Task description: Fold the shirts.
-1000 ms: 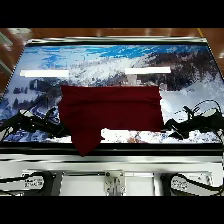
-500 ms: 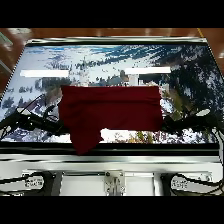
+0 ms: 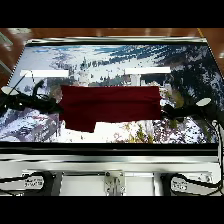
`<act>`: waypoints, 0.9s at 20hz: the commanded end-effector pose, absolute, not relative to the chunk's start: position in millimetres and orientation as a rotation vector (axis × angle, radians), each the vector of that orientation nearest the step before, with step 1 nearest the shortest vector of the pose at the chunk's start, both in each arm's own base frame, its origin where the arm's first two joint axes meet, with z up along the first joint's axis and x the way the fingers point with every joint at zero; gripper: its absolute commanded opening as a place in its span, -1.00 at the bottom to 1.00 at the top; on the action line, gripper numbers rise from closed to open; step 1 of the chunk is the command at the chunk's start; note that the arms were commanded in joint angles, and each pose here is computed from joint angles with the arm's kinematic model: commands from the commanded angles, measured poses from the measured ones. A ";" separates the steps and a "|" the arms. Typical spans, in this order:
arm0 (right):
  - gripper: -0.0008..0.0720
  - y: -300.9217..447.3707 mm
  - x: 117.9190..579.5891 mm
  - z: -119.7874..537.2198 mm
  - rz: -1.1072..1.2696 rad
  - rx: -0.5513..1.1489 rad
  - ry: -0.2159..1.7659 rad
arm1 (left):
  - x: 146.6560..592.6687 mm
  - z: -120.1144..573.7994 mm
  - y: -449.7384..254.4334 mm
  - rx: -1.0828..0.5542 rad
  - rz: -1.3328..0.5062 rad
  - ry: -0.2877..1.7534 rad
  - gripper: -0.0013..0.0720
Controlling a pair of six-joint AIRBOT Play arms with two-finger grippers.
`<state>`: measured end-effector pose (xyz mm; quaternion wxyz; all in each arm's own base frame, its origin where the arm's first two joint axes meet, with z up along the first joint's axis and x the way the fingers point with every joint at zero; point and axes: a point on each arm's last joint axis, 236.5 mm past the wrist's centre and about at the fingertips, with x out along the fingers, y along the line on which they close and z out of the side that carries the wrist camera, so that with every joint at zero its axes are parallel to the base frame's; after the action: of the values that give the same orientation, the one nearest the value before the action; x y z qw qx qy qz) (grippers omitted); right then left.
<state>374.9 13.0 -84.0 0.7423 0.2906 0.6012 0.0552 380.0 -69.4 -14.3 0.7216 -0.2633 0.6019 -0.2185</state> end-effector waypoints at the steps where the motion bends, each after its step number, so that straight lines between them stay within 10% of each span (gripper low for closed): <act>1: -0.80 21.2 428.7 -69.1 0.115 0.598 1.216 | 442.4 17.0 -56.8 -0.580 -0.425 1.204 -0.85; 8: -0.79 18.7 538.6 -63.6 0.079 0.626 1.066 | 523.5 -3.4 -73.9 -0.686 -0.431 1.192 -0.85; 18: -0.79 6.5 578.4 -85.6 0.018 0.665 0.964 | 593.4 -26.8 -57.6 -0.868 -0.292 1.006 -0.85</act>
<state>565.7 12.7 -82.5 0.8240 0.3063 0.4762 0.0219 573.1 -62.8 -29.7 0.7676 -0.3735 0.4987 -0.1503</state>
